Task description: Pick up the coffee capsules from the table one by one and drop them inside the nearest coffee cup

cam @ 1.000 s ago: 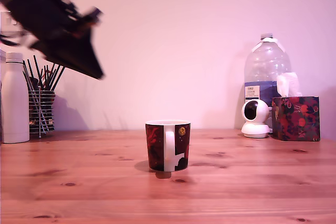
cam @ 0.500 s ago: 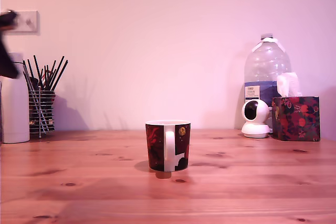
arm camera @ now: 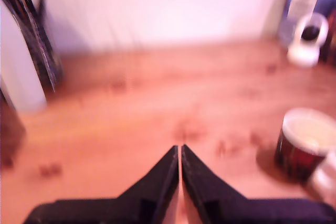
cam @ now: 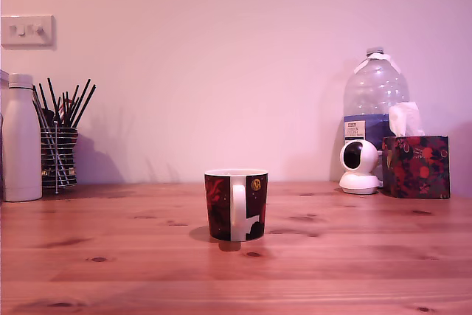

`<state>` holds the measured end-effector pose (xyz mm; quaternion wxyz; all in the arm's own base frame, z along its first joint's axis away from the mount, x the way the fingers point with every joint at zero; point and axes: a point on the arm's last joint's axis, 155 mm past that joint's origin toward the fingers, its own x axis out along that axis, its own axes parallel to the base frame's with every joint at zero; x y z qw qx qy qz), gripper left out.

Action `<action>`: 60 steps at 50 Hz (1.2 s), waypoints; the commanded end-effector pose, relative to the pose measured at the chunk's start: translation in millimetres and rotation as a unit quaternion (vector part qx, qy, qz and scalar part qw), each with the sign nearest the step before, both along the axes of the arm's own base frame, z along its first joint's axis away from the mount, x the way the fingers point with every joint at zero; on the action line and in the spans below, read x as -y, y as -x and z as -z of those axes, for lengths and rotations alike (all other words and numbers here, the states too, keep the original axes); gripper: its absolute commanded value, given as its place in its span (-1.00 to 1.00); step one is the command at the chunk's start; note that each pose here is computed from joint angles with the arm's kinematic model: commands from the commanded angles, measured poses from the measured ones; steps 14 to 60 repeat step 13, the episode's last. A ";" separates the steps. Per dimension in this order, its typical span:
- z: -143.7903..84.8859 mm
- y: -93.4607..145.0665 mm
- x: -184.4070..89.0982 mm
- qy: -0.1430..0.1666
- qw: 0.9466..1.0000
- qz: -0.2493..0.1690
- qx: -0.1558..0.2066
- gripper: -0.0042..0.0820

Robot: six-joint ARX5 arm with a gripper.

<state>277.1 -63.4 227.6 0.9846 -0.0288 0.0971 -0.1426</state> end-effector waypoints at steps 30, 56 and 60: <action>-14.5 13.0 -0.5 0.017 0.999 0.000 0.033 -0.95; -14.5 13.0 -0.5 0.017 0.999 0.000 0.033 -0.95; -14.5 13.0 -0.5 0.017 0.999 0.000 0.033 -0.95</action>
